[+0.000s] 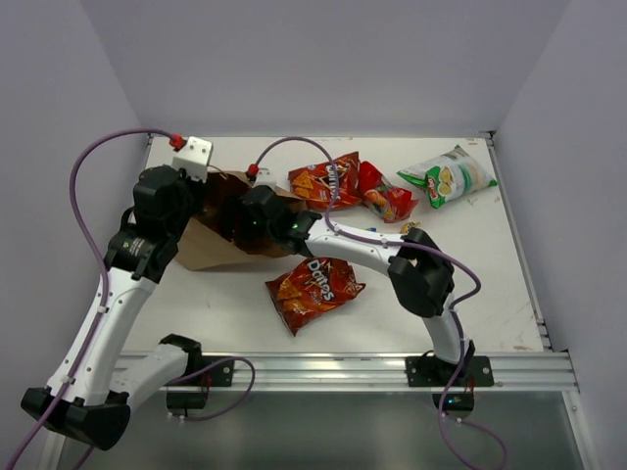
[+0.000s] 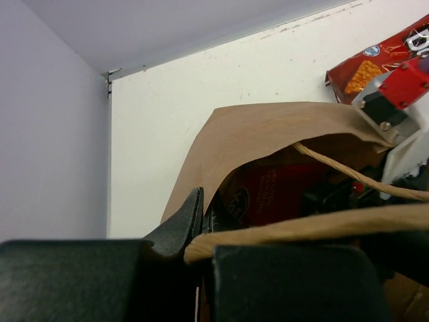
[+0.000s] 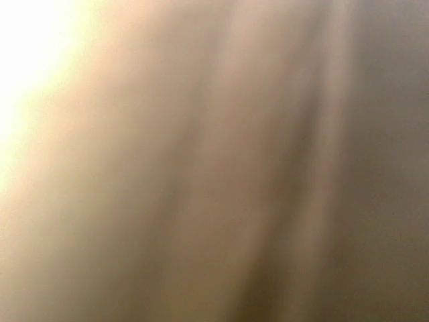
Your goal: Take the snacks out of the paper bag
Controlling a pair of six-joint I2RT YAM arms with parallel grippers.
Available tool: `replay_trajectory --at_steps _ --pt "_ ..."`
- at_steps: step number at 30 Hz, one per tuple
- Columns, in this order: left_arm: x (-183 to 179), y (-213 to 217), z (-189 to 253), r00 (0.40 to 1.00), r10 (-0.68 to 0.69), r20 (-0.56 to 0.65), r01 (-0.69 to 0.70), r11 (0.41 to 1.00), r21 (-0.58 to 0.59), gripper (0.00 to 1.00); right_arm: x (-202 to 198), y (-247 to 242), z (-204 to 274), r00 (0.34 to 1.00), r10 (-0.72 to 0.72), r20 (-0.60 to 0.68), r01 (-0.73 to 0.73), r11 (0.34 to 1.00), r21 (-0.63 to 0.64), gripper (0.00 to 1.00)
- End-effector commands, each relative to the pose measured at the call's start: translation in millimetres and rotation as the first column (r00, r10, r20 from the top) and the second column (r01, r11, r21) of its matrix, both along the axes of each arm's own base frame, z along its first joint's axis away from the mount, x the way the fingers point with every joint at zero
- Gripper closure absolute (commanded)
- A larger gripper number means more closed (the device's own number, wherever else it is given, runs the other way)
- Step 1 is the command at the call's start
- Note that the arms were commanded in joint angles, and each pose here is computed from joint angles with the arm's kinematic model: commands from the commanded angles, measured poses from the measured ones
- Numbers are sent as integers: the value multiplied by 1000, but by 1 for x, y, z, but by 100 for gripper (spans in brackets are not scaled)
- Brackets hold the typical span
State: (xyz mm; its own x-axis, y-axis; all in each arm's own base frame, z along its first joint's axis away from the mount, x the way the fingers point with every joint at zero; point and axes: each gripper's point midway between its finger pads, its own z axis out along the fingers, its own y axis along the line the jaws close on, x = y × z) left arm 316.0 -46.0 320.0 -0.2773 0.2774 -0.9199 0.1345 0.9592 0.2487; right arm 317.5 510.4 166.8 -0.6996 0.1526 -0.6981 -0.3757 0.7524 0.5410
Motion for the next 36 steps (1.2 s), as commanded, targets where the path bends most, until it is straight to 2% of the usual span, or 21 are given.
replay_trajectory --at_steps 1,2,3,4,7,8,12,19,22,30,32,35,36 --pt "-2 -6 39 992 -23 126 32 997 -68 100 11 16 14 999 -28 24 26 996 91 22" --pt "-2 -6 39 992 -20 124 28 997 -68 100 11 14 17 999 -30 39 26 995 93 32" --pt "-2 -5 40 992 -17 127 26 997 -68 100 11 12 18 999 -23 49 19 996 82 55" --pt "-2 -4 38 992 -10 123 18 998 -66 100 11 11 25 998 -21 68 14 996 91 67" --pt "-1 3 36 992 26 121 -19 998 -60 100 9 1 59 988 -7 157 -11 993 115 95" --pt "-1 5 35 992 38 118 -31 998 -58 100 7 -2 65 984 -3 179 -18 993 116 98" --pt "0 12 32 990 84 117 -78 995 -56 100 -3 -25 138 946 15 323 -67 986 150 100" --pt "5 26 24 980 178 87 -175 984 -39 100 -30 -73 228 878 45 476 -122 984 132 100" --pt "9 28 21 976 207 69 -205 978 -41 100 -41 -92 247 861 70 504 -135 986 93 100" --pt "21 22 13 976 217 33 -214 974 -78 100 -91 -125 309 789 175 588 -305 943 129 100" --pt "23 22 12 974 226 28 -223 972 -74 100 -96 -145 326 775 119 621 -277 947 163 100" --pt "26 24 8 971 240 14 -239 969 -62 100 -79 -186 339 747 -25 664 -106 982 156 100" --pt "27 25 7 969 246 9 -245 967 -64 100 -75 -216 353 718 -108 687 -16 985 171 100"
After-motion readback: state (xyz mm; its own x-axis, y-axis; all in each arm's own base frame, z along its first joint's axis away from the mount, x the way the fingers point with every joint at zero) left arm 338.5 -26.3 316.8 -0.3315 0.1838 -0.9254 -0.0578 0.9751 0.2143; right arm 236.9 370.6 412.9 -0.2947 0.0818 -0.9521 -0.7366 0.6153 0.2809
